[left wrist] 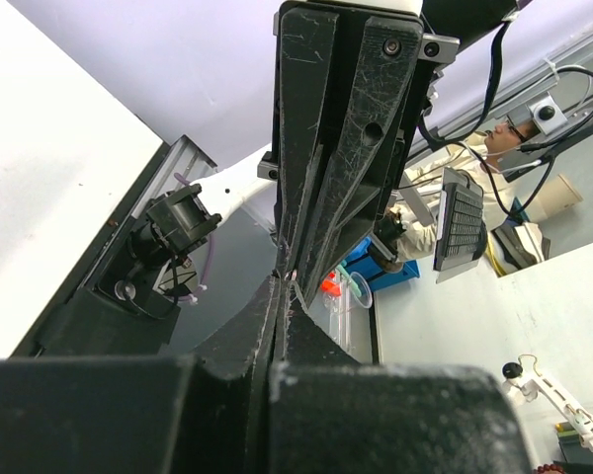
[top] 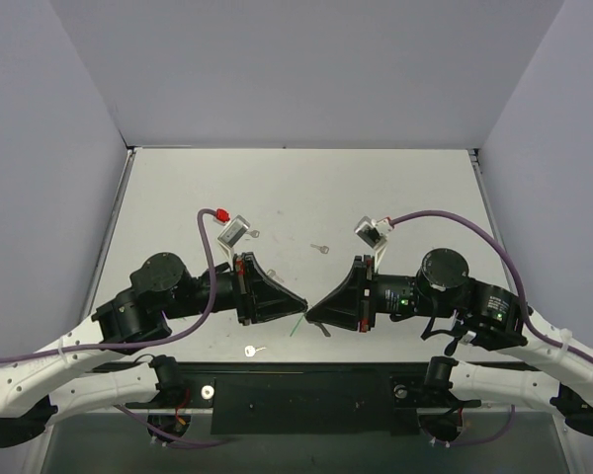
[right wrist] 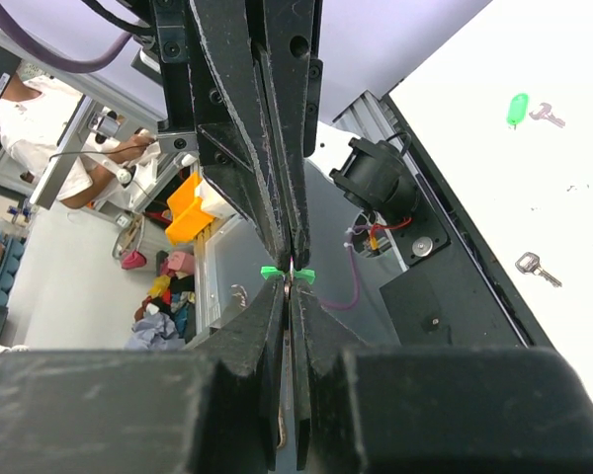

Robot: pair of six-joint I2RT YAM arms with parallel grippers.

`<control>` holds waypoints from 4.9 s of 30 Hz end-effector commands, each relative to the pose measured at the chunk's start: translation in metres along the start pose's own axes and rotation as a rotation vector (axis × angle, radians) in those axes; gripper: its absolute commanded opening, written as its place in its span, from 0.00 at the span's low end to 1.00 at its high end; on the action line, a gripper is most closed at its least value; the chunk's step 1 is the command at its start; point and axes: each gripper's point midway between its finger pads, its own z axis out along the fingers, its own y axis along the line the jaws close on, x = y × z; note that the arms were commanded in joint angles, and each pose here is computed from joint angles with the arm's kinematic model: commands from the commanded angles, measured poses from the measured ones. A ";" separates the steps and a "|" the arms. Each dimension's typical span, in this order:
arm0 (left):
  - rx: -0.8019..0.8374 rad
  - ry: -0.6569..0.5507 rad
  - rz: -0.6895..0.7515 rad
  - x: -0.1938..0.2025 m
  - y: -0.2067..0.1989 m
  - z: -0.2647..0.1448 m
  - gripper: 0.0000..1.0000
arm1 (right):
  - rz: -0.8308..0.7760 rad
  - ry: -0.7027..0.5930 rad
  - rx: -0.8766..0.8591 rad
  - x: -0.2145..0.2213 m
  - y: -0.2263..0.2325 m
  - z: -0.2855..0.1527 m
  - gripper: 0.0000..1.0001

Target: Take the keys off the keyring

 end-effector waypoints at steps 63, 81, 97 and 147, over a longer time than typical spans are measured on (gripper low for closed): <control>-0.087 0.569 0.265 0.067 0.013 -0.031 0.00 | 0.021 0.197 -0.004 0.030 -0.002 0.011 0.00; -0.152 0.232 0.218 0.010 -0.001 -0.017 0.65 | 0.011 0.167 0.000 0.029 -0.001 0.006 0.00; -0.034 0.026 0.062 0.004 -0.006 -0.016 0.48 | 0.009 0.093 -0.023 0.012 0.009 0.008 0.00; 0.007 0.141 0.013 0.032 -0.002 -0.005 0.01 | 0.003 0.054 -0.037 0.003 0.015 0.009 0.00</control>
